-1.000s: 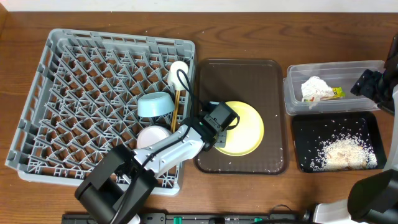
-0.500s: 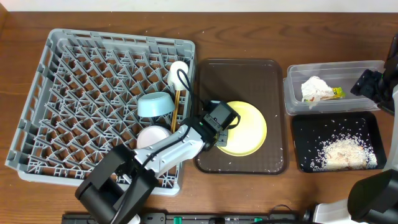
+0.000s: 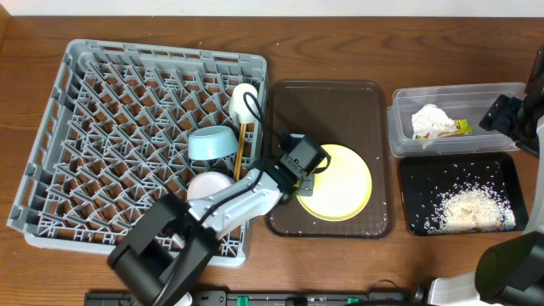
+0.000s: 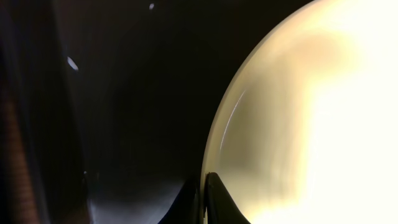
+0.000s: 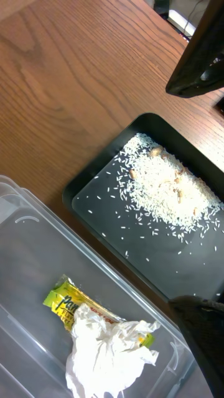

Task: Sort waste into correct bins and load items into the dishwasher rack
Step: 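Lift the yellow plate and carry it to the rack's back-left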

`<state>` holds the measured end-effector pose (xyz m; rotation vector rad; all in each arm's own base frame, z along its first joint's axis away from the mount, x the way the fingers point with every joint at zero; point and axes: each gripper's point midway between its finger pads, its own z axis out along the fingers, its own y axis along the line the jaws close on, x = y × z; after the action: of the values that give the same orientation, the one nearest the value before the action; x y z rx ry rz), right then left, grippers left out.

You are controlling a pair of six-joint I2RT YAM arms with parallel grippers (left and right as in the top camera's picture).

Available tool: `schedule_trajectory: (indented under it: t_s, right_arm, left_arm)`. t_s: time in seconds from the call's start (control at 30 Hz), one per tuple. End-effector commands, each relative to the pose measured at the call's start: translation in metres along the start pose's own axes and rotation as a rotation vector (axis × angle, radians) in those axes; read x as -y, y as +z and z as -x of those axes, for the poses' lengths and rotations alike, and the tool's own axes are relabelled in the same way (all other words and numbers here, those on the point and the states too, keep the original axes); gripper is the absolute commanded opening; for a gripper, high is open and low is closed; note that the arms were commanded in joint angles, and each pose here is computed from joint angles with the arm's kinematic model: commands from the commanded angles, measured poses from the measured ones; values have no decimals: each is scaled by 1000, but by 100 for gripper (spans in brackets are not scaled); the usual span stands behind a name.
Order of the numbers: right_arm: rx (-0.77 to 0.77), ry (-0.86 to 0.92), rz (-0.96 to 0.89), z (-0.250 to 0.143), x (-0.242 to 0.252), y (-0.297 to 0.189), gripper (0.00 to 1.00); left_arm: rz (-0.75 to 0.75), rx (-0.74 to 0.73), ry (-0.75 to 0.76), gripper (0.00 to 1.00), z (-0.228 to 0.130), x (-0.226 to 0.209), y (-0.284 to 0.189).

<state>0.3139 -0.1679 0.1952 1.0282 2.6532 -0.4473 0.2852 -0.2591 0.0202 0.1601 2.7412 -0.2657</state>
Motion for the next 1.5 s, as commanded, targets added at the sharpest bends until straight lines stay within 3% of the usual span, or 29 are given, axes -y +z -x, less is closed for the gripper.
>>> schedule_trajectory:
  t_s: [0.0, 0.2, 0.37, 0.53, 0.8, 0.93, 1.27, 1.47]
  right_arm:
    - [20, 30, -7, 3, 7, -5, 99]
    - [20, 30, -7, 3, 7, -5, 99]
    - [20, 30, -7, 3, 7, -5, 99]
    - [20, 30, -7, 3, 7, -5, 99]
    - [20, 30, -7, 3, 7, -5, 99]
    - [20, 30, -7, 3, 7, -5, 99]
    - [20, 30, -7, 3, 7, -5, 99]
    - [20, 30, -7, 3, 7, -5, 99]
  left_arm:
    - [-57, 145, 72, 6, 41, 17, -44]
    - [36, 511, 113, 6, 109, -1, -151]
    - [449, 772, 167, 6, 138, -73, -243]
    - [913, 769, 174, 6, 140, -149, -298]
    - [1176, 579, 56, 6, 148, -249, -288]
    - [1233, 468, 79, 6, 151, -280, -271]
    - [1209, 304, 205, 6, 153, -282, -200]
    - [1187, 298, 246, 8, 154, -268, -183]
